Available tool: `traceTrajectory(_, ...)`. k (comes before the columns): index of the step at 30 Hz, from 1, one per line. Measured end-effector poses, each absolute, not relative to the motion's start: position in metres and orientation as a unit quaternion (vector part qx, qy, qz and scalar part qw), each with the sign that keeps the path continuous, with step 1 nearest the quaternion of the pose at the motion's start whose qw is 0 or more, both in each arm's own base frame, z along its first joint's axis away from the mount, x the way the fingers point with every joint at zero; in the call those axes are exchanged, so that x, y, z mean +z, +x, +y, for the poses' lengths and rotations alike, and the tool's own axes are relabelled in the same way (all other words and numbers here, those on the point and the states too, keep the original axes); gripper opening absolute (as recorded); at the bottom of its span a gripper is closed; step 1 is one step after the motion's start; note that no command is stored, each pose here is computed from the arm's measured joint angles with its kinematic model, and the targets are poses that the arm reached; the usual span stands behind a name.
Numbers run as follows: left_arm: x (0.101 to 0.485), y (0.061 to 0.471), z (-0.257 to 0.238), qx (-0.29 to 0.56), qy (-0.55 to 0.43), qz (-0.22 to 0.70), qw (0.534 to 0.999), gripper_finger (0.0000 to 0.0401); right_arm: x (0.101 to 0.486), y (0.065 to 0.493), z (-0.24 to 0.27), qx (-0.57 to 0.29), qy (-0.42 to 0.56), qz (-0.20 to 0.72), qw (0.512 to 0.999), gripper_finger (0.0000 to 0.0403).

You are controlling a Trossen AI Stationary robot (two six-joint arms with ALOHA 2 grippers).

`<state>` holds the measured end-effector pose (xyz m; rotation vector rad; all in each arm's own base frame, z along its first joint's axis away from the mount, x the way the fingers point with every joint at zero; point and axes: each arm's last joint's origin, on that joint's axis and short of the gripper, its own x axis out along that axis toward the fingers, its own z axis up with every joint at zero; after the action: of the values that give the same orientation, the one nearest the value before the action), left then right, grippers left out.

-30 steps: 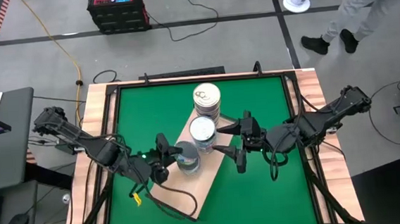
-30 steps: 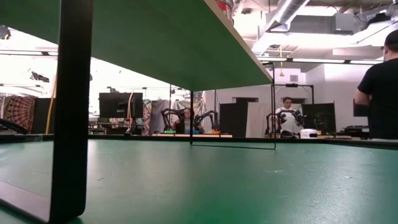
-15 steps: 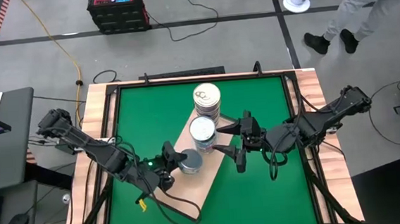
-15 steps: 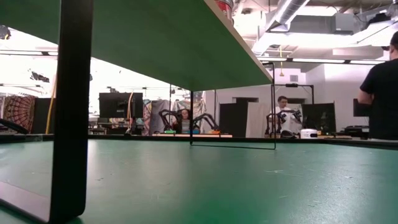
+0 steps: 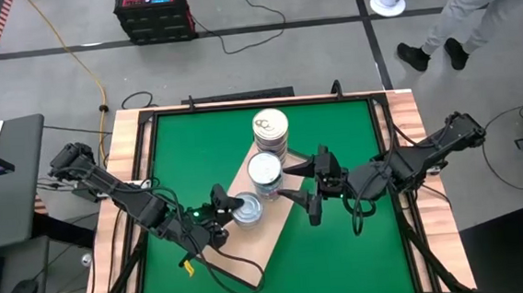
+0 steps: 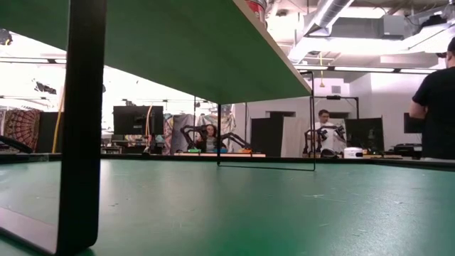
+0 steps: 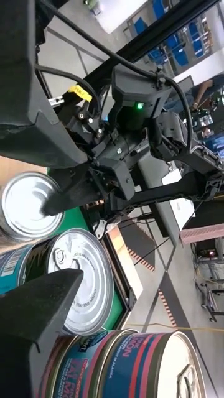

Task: Stack canned seafood by type on shelf
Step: Stack the green white tuna can on top of other the green white tuna cans on the shelf

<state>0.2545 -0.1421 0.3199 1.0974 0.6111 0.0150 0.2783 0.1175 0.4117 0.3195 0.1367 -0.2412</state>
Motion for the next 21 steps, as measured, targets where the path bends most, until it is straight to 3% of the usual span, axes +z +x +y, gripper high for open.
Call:
traceTrajectory(12,0.324,0.247,-0.135,0.006,0.496,0.297,0.816,0.0242,0.412,0.278,0.119,-0.116,0.163,0.067,0.977,0.0301)
traceTrajectory(21,0.334,0.246,-0.135,-0.052,0.470,0.294,0.831,0.0242,0.412,0.278,0.119,-0.117,0.168,0.067,0.977,0.0302)
